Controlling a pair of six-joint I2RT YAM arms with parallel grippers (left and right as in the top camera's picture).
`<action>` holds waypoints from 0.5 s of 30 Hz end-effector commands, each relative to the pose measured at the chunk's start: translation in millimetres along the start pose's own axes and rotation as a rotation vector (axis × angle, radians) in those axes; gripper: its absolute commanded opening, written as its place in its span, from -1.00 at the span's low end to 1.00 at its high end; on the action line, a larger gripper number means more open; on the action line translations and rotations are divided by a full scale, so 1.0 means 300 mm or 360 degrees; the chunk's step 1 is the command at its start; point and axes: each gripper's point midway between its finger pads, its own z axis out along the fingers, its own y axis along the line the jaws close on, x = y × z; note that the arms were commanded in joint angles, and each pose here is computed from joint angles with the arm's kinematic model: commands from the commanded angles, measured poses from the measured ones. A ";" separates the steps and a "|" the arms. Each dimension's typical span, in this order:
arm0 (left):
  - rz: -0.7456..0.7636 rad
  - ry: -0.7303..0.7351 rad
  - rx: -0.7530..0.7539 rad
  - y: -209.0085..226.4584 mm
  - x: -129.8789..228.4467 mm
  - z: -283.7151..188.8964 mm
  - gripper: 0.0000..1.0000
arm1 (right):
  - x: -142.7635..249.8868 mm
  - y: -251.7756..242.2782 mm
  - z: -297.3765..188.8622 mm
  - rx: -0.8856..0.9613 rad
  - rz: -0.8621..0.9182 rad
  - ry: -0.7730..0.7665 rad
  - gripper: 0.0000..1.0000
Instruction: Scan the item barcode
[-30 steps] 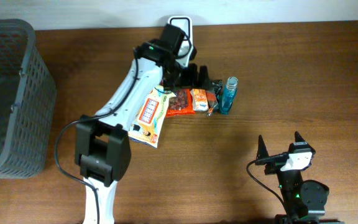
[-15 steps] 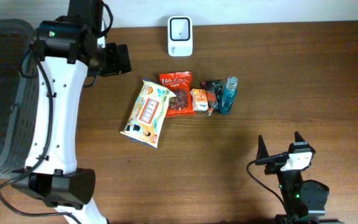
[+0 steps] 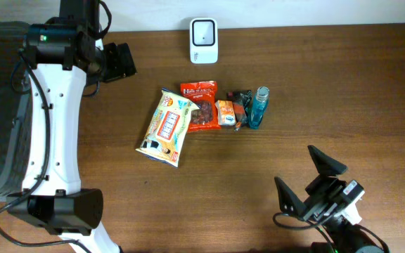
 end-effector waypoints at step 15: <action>-0.0025 -0.0024 -0.0017 0.007 -0.014 0.007 0.99 | -0.280 0.001 0.324 -0.0172 0.0416 0.0904 0.97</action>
